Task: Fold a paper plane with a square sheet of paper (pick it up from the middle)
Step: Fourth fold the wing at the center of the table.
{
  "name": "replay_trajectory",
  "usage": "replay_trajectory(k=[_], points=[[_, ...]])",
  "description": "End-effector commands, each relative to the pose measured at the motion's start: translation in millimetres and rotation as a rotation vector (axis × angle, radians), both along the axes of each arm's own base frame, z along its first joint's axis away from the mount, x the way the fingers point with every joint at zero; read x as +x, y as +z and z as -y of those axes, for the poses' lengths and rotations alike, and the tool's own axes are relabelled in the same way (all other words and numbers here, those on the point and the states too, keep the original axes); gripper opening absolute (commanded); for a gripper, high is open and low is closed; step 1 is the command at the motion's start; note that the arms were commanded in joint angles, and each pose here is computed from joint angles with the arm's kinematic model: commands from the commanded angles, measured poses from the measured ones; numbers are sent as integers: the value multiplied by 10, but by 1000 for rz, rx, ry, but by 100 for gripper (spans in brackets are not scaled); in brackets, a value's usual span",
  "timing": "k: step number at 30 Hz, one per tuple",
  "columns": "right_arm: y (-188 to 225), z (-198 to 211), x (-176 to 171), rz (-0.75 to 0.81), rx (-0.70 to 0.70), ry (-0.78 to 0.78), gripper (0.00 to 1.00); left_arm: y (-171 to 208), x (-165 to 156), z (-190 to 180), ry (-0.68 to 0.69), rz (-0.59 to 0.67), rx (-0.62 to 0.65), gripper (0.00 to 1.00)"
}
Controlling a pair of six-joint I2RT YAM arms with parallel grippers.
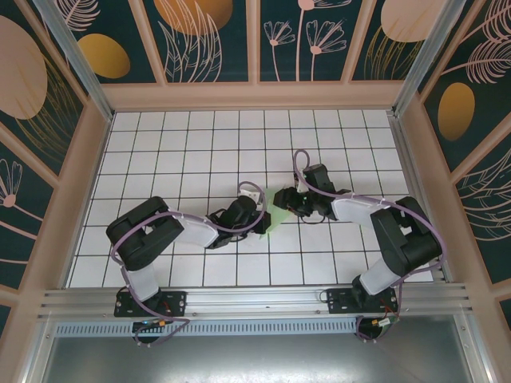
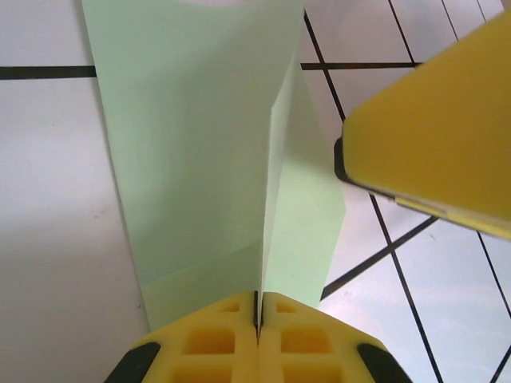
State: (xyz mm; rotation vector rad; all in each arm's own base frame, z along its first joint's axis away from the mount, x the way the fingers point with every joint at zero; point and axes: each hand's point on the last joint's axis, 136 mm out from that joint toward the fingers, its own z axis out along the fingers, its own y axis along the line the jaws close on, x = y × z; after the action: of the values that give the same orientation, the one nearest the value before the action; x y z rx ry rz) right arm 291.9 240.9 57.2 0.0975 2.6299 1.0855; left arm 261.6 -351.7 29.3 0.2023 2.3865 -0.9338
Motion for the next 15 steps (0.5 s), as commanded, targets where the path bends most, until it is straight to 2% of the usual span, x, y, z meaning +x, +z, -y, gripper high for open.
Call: replay_trajectory(k=[1,9,15], points=[[8,53,-1,22,-11,19,50,198,-13,45,-40,59,-56,3],[-30,-5,-41,9,38,51,52,310,-63,45,-54,74,-118,2],[-58,-74,-62,-9,71,78,53,272,-94,48,-55,33,-158,1]])
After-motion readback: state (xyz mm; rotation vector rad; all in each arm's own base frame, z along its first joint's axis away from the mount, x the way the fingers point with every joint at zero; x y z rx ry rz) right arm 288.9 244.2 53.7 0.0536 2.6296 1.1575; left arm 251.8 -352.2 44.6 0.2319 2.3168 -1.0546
